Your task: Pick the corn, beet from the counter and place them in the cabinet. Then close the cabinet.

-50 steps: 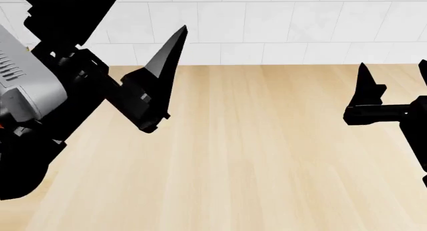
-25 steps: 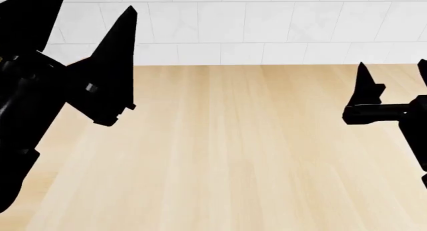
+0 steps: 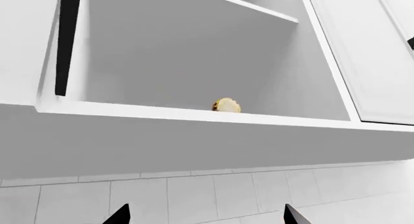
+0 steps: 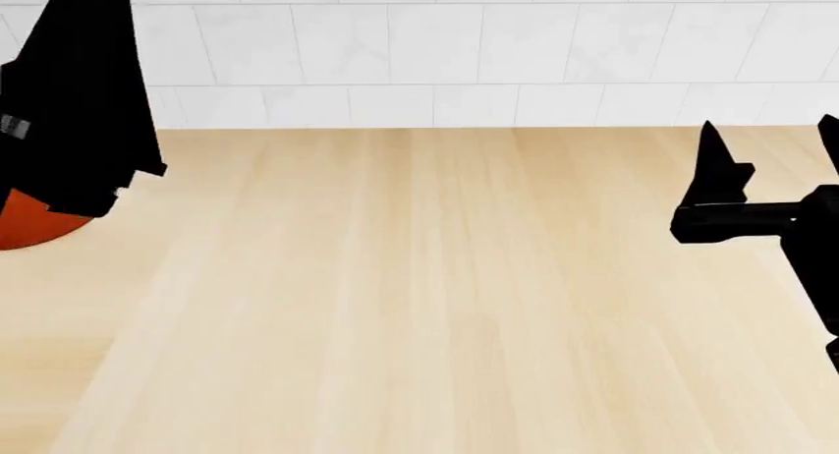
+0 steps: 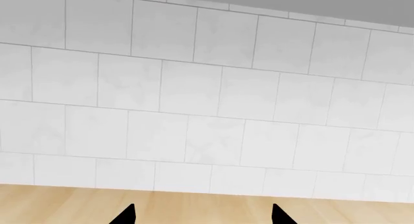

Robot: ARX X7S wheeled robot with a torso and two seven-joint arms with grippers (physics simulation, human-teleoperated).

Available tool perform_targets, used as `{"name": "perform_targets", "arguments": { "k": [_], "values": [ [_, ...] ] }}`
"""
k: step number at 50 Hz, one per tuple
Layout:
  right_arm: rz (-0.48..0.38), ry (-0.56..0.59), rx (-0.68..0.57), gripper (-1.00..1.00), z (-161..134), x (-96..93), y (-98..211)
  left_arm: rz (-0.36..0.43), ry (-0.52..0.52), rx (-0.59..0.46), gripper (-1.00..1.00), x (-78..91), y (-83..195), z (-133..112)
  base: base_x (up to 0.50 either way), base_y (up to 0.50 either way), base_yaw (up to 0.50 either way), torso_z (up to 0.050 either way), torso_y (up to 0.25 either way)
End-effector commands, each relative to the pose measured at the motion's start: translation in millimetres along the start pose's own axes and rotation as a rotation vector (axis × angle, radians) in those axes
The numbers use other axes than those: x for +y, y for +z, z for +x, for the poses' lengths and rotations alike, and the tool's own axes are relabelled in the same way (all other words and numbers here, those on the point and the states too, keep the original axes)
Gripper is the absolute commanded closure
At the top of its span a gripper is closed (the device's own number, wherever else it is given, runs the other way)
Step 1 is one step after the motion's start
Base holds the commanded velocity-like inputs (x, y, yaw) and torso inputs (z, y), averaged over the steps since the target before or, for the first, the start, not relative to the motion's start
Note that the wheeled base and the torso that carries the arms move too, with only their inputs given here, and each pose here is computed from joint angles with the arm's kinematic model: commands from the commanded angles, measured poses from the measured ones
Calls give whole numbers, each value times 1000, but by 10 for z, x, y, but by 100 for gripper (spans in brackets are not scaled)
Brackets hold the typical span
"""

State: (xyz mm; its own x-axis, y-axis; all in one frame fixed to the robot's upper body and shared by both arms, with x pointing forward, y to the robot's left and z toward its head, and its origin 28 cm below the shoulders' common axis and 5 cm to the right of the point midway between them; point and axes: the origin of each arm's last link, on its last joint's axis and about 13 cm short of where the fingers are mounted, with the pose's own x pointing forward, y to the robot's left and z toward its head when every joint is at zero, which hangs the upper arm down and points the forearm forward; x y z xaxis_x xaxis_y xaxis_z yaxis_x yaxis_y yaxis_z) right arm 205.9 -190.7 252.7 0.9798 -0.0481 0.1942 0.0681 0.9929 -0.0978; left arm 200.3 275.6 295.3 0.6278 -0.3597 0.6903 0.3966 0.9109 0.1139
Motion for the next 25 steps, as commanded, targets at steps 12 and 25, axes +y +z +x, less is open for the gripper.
{"name": "perform_targets", "arguments": {
  "k": [12,25],
  "values": [
    [-2,4,-1,-100,17,20,0,0,101,-87,-100,79,257,-58,0,0,0,0,0],
    [1,4,0,-100,20,27,11,-19,115,-133,-100,143,461,58,0,0,0,0,0]
  ]
}}
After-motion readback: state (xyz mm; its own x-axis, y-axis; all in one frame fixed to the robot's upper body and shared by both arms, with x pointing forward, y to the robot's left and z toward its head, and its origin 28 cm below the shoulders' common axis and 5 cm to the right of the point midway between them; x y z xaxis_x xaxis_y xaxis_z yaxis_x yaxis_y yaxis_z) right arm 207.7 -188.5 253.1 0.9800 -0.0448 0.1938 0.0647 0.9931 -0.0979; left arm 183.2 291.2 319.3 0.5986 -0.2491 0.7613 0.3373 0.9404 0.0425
